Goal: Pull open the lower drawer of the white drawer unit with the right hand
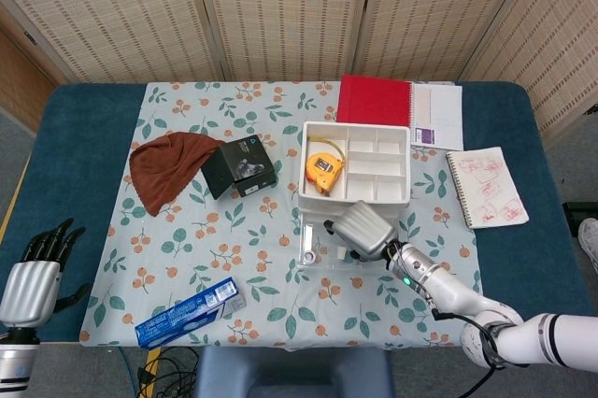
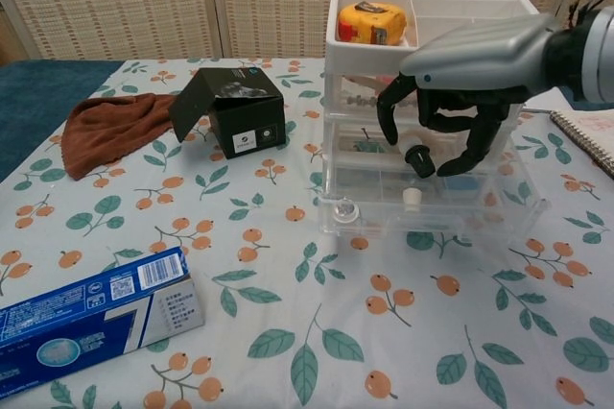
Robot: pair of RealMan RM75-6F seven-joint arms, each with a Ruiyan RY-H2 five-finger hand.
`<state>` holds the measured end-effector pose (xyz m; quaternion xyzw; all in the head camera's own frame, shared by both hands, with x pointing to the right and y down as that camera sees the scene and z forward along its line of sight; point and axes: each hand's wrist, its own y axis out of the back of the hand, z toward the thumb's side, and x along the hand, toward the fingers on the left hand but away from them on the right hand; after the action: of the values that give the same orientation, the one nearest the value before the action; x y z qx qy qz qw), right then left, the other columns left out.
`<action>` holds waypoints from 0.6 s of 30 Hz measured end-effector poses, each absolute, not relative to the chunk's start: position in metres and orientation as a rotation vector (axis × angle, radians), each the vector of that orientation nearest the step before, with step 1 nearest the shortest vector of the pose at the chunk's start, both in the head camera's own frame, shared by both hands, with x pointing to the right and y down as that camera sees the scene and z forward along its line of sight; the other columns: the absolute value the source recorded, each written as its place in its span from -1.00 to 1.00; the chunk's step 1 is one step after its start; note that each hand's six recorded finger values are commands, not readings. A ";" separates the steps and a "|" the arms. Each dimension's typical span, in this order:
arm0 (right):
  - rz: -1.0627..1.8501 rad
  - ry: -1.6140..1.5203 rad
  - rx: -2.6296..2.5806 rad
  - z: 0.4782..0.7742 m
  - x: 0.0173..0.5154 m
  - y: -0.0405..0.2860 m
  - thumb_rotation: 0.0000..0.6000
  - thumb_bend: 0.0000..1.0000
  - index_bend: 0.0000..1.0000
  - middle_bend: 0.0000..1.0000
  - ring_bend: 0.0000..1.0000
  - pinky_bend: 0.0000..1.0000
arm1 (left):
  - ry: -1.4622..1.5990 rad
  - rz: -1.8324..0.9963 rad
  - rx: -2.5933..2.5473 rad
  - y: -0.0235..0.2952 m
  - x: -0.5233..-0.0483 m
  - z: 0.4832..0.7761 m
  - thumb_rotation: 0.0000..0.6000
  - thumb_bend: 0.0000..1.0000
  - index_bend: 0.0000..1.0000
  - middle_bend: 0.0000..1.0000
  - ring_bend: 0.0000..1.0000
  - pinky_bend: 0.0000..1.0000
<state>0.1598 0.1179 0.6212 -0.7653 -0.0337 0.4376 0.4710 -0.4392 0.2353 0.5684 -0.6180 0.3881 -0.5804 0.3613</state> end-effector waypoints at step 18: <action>0.942 0.094 -1.725 0.648 0.152 0.127 1.00 -0.62 -0.12 0.78 1.00 1.00 | 1.010 -1.506 -1.590 0.237 -0.441 0.566 1.00 -0.66 -0.72 -0.84 -0.76 -0.75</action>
<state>0.1516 0.1275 0.6484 -0.7298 0.0399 0.3988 0.5539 -0.4411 0.2368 0.5664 -0.6159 0.3911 -0.5832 0.3571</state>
